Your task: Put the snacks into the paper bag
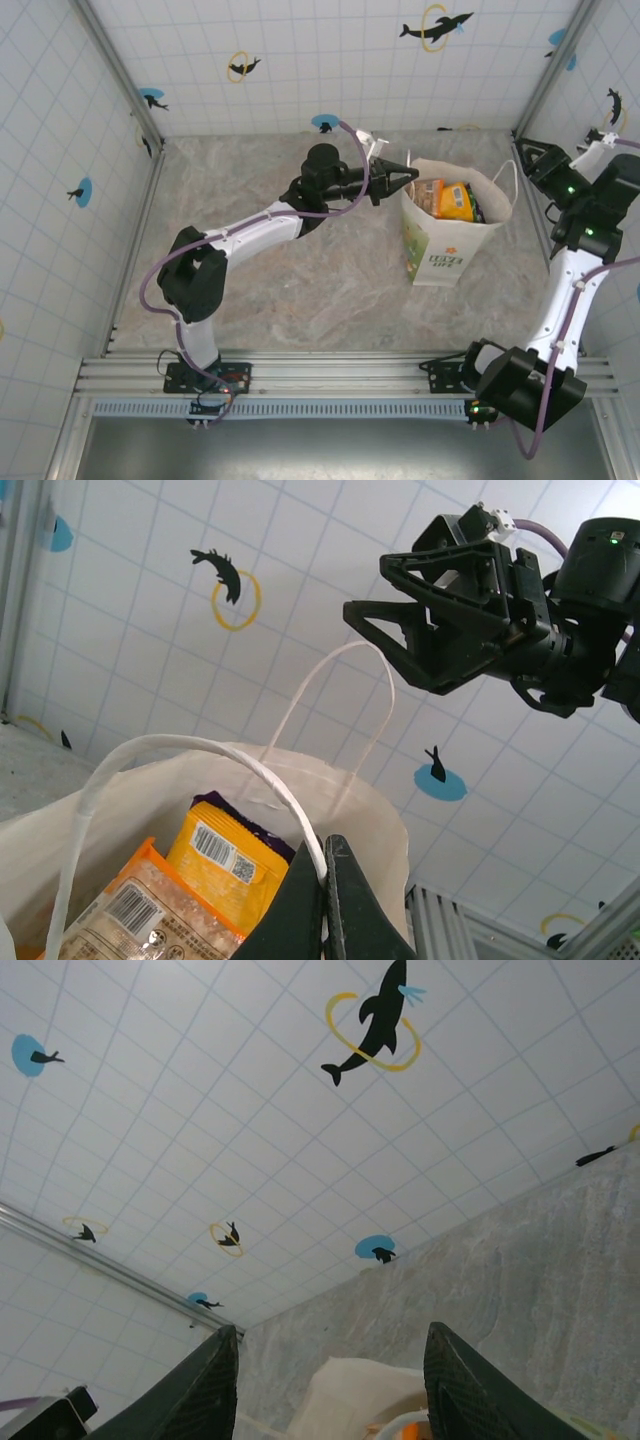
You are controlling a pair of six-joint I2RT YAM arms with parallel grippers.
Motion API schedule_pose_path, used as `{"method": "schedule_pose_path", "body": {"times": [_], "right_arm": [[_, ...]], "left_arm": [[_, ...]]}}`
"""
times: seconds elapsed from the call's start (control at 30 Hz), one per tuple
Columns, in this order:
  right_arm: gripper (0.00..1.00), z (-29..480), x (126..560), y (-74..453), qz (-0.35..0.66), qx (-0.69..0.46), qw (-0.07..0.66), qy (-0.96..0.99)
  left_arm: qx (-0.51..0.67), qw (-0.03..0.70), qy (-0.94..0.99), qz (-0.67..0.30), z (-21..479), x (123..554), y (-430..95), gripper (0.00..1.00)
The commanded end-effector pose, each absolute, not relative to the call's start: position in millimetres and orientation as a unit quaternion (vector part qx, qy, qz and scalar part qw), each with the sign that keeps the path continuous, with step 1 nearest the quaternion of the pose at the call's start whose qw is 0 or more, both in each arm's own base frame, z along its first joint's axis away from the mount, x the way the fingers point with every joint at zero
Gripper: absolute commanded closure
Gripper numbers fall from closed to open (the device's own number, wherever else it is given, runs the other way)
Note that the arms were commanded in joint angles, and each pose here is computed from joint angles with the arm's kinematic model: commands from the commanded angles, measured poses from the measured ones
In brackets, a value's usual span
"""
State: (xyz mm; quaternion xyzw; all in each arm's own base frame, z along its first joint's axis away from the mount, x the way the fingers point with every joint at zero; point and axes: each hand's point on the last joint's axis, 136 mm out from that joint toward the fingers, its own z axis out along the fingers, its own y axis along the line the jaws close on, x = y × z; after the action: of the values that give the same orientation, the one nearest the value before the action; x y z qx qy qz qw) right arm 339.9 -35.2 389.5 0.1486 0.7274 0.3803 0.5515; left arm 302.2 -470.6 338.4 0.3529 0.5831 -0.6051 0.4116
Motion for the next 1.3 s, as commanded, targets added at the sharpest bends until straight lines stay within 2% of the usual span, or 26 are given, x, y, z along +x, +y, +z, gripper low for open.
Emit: {"method": "schedule_pose_path", "body": {"times": [0.0,0.27,0.53,0.73,0.77,0.87,0.97,1.27], "right_arm": [[0.48,384,330,-32,0.361,0.142,0.546,0.743],[0.47,362,320,-37,0.313,0.158,0.519,0.779],[0.52,361,319,-19,0.346,0.134,0.499,0.783],[0.62,359,326,-9,0.354,0.122,0.493,0.785],[0.66,359,328,-9,0.354,0.121,0.494,0.785],[0.88,361,331,-9,0.344,0.122,0.501,0.784],[1.00,371,331,-11,0.335,0.119,0.517,0.779],[1.00,409,330,-3,0.356,0.096,0.552,0.748]], "left_arm": [[0.358,0.421,0.555,-0.621,358,298,-475,1.00],[0.362,0.421,0.551,-0.623,362,297,-475,1.00],[0.365,0.419,0.549,-0.624,362,295,-475,1.00],[0.368,0.417,0.546,-0.626,362,293,-475,1.00],[0.368,0.419,0.545,-0.626,363,293,-474,1.00],[0.369,0.420,0.546,-0.624,364,293,-474,1.00],[0.369,0.430,0.549,-0.614,366,295,-471,1.00],[0.374,0.448,0.550,-0.597,390,297,-449,1.00]]}}
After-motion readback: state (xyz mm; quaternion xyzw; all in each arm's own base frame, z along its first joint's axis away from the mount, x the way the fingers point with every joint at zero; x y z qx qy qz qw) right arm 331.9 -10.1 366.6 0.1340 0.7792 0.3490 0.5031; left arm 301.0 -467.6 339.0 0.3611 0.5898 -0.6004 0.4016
